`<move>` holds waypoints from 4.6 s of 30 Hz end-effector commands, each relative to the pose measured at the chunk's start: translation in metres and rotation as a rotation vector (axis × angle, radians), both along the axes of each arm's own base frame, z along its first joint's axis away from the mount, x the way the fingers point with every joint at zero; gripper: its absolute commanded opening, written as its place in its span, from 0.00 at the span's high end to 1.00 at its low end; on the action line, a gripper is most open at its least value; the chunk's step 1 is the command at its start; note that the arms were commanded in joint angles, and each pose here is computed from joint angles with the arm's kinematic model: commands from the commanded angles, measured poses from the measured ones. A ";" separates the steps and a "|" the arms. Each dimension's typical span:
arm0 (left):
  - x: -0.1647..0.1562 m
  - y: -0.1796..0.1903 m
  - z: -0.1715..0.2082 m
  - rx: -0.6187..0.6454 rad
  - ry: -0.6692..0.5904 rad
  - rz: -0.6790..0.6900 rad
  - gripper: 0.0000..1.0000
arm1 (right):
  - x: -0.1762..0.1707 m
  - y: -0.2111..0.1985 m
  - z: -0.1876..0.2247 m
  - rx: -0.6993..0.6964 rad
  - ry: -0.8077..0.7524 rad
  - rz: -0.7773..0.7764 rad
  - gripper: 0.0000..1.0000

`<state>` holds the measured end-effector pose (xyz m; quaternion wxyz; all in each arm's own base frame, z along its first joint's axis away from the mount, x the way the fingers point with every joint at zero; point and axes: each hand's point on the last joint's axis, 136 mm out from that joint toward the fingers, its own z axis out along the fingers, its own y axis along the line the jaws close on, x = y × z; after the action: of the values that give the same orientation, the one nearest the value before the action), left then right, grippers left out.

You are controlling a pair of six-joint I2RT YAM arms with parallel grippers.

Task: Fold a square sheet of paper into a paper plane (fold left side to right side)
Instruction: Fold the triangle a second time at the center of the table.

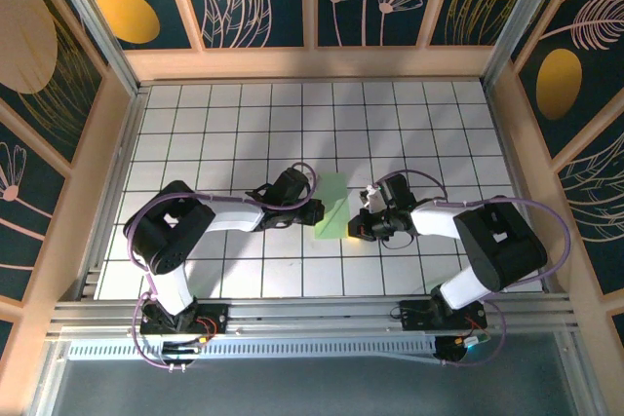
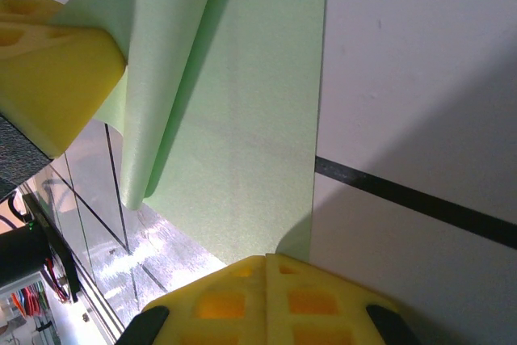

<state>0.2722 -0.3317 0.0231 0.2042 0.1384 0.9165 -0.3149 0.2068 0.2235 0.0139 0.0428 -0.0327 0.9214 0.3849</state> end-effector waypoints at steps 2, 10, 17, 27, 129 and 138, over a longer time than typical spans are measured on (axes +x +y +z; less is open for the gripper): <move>0.008 0.002 -0.003 0.034 -0.017 -0.004 1.00 | -0.007 -0.012 -0.020 -0.095 0.038 -0.005 1.00; 0.011 0.001 -0.003 0.043 -0.027 -0.004 1.00 | -0.007 -0.012 -0.020 -0.094 0.039 -0.003 1.00; 0.013 0.002 -0.005 0.051 -0.029 0.001 1.00 | -0.008 -0.013 -0.021 -0.096 0.041 -0.003 1.00; 0.014 -0.002 -0.005 0.034 -0.025 -0.011 1.00 | -0.008 -0.013 -0.023 -0.097 0.045 -0.003 1.00; -0.020 0.020 0.071 -0.130 -0.015 0.053 0.80 | 0.050 0.033 -0.011 -0.018 -0.035 -0.062 1.00; -0.044 -0.001 0.065 -0.315 0.117 -0.011 0.89 | 0.049 0.033 -0.010 -0.019 -0.036 -0.060 1.00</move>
<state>0.2279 -0.3144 0.0709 0.1750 0.0889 0.8920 -0.4071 0.2627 0.2611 0.0172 0.0823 -0.0094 0.9146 0.3959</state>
